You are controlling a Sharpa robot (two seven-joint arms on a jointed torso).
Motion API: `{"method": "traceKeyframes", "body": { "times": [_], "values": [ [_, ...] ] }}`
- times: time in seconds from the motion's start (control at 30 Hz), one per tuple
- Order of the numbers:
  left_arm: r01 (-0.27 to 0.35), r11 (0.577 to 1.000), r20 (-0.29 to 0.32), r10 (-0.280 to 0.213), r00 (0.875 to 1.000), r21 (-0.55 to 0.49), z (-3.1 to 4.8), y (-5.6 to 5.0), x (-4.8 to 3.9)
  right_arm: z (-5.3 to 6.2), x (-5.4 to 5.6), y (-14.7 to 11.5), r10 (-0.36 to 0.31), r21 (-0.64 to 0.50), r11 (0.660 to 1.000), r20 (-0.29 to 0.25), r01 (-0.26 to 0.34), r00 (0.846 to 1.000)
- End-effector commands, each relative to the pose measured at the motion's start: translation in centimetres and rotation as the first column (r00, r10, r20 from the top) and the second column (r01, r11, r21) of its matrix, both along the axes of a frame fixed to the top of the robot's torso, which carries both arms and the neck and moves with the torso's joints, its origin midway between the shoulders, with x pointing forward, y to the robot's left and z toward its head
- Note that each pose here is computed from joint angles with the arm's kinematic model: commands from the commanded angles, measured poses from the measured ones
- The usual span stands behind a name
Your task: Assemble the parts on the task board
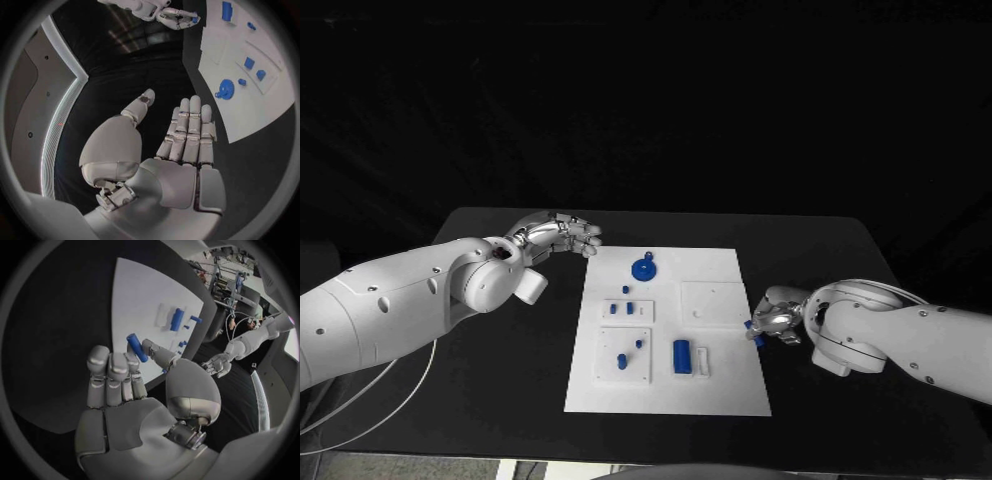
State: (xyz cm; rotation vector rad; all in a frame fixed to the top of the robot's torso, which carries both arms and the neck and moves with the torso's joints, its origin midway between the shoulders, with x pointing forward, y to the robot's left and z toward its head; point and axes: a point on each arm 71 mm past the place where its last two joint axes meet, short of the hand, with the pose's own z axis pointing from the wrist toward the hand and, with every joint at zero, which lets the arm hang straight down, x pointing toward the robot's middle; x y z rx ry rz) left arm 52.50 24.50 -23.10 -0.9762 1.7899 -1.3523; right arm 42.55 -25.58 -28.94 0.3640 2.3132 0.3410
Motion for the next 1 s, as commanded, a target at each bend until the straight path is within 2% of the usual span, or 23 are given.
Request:
{"method": "traceKeyframes", "body": {
  "times": [0.03, 0.07, 0.2, 0.37, 0.47, 0.7, 0.9, 1.0],
  "values": [
    [0.019, 1.000, 0.000, -0.019, 1.000, -0.008, 0.07, -0.3, -0.07, -0.1, -0.4, 1.5, 0.003, 0.116, 0.993, -0.043, 0.002, 0.999],
    [0.018, 1.000, -0.001, -0.018, 1.000, -0.007, 0.07, -0.2, -0.06, -0.2, -0.4, 1.9, 0.015, 0.118, 0.993, -0.035, -0.010, 0.999],
    [0.019, 1.000, -0.001, -0.019, 1.000, -0.008, 0.07, -0.3, -0.06, -0.8, -0.8, 3.2, 0.053, 0.118, 0.992, -0.074, -0.044, 0.996],
    [0.022, 1.000, -0.002, -0.022, 1.000, -0.008, 0.06, -0.4, -0.07, -1.6, -1.3, 4.6, 0.072, 0.122, 0.991, -0.090, -0.061, 0.993],
    [0.023, 1.000, -0.002, -0.023, 1.000, -0.008, 0.06, -0.4, -0.07, -2.1, -1.4, 5.3, 0.093, 0.103, 0.991, -0.082, -0.084, 0.992],
    [0.024, 1.000, -0.003, -0.024, 1.000, -0.009, 0.06, -0.4, -0.08, -2.8, -1.5, 5.9, 0.106, 0.065, 0.993, -0.081, -0.101, 0.991],
    [0.024, 1.000, -0.003, -0.024, 1.000, -0.009, 0.06, -0.4, -0.09, -3.3, -1.8, 6.4, 0.133, 0.057, 0.990, -0.111, -0.127, 0.985],
    [0.024, 1.000, -0.003, -0.024, 1.000, -0.009, 0.06, -0.4, -0.09, -3.3, -1.8, 6.5, 0.141, 0.048, 0.989, -0.109, -0.137, 0.984]
  ]
}}
